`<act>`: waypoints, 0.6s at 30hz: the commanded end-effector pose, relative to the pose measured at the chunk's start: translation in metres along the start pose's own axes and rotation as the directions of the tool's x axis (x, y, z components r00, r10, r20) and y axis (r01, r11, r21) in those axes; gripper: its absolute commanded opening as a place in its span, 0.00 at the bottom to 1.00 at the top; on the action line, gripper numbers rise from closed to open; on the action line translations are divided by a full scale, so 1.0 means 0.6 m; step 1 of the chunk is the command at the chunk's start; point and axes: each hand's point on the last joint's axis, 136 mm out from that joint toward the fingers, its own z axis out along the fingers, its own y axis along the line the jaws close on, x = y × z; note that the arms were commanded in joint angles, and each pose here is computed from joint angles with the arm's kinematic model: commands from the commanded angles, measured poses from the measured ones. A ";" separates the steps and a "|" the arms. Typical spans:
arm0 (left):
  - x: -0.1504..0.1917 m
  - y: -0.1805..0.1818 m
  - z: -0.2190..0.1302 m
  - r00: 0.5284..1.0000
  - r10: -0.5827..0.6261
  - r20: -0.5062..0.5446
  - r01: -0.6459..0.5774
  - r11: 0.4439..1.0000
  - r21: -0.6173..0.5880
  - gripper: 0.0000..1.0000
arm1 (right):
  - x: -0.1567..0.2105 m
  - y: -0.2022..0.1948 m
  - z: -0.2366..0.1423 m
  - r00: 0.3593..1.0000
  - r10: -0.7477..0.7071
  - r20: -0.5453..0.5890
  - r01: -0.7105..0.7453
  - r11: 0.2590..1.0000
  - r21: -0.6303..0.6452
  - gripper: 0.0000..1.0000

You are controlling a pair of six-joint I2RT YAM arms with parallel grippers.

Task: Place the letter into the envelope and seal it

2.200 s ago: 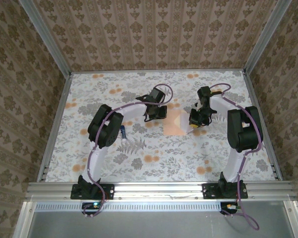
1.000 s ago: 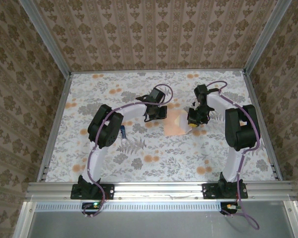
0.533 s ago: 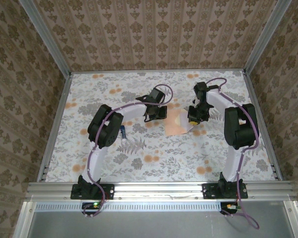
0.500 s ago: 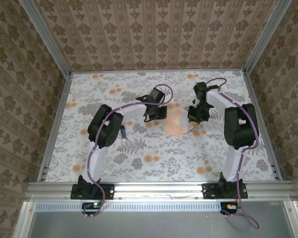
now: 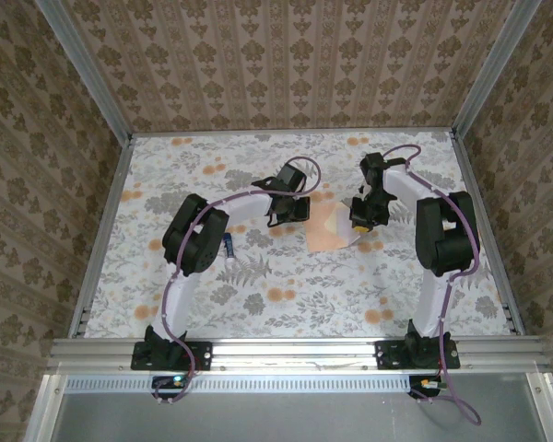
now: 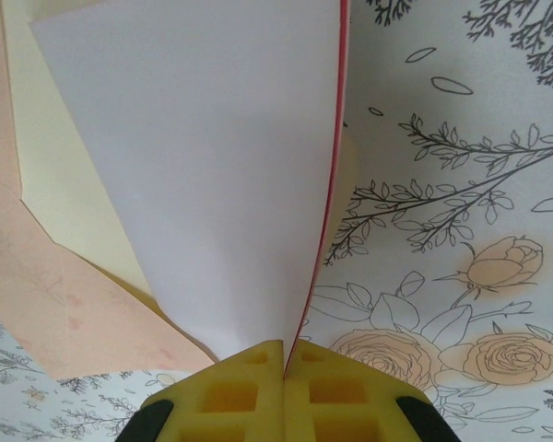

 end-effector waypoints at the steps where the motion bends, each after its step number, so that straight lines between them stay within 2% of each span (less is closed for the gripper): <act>1: 0.072 0.045 0.018 0.990 -0.042 -0.134 0.030 0.996 -0.088 0.00 | 0.005 0.005 0.008 0.999 0.003 -0.050 -0.003 1.000 -0.006 0.00; 14: 0.072 0.040 0.019 0.990 -0.027 -0.138 0.016 0.997 -0.078 0.00 | 0.001 0.045 0.015 0.998 -0.037 -0.058 0.034 0.998 -0.052 0.00; 18: 0.071 0.040 0.018 0.990 -0.022 -0.138 0.011 0.997 -0.082 0.00 | 0.003 0.039 0.005 0.998 -0.048 -0.045 0.047 0.999 -0.021 0.00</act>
